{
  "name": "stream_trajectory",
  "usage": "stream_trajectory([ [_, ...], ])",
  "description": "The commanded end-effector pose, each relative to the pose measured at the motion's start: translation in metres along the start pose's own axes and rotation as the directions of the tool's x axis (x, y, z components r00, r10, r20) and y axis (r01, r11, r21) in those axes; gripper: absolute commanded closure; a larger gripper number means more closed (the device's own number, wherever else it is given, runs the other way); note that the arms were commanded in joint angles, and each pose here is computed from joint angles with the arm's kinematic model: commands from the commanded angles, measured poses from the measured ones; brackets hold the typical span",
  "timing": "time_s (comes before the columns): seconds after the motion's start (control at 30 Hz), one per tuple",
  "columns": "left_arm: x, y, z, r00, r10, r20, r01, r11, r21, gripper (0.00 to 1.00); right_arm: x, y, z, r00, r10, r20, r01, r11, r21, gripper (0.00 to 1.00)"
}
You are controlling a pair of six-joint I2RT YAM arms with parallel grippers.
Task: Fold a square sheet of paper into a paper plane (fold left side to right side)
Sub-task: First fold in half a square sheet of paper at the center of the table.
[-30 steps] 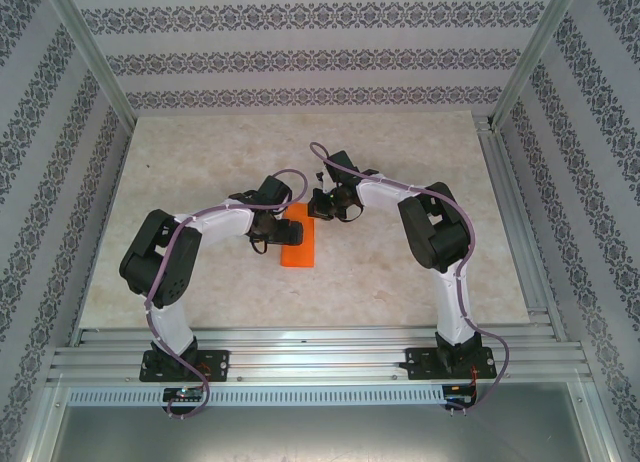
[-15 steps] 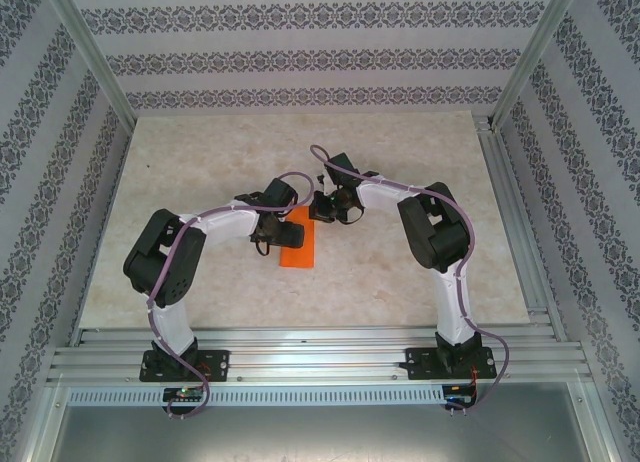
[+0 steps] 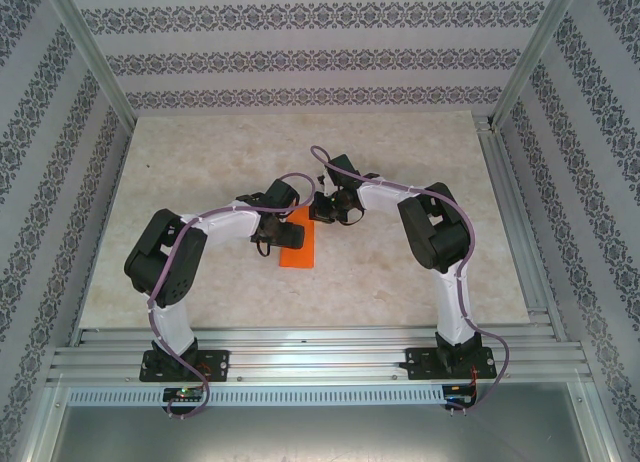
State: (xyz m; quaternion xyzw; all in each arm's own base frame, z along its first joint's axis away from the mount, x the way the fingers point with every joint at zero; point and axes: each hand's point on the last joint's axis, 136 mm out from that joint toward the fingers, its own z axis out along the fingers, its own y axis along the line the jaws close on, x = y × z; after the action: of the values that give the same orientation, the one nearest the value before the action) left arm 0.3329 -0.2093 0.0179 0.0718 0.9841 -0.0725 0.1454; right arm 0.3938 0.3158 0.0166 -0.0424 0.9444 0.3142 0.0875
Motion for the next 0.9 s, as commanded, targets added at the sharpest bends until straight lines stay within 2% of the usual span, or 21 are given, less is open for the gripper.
stream_trajectory([
  [0.0, 0.027, 0.011, 0.017, 0.994, 0.022, -0.107, -0.027, 0.998, -0.053, 0.15, -0.007, 0.000, -0.005, 1.000, -0.011, 0.022, 0.010, 1.000, 0.026, 1.00],
  [0.67, 0.031, 0.014, 0.023, 0.992, 0.032, -0.121, -0.041, 0.996, -0.078, 0.15, -0.008, -0.006, 0.002, 1.000, -0.003, 0.005, 0.003, 0.999, 0.046, 1.00],
  [0.87, 0.037, 0.018, 0.026, 0.989, 0.047, -0.138, -0.063, 0.991, -0.114, 0.15, -0.007, -0.007, 0.002, 1.000, -0.002, 0.004, 0.002, 0.999, 0.047, 0.96],
])
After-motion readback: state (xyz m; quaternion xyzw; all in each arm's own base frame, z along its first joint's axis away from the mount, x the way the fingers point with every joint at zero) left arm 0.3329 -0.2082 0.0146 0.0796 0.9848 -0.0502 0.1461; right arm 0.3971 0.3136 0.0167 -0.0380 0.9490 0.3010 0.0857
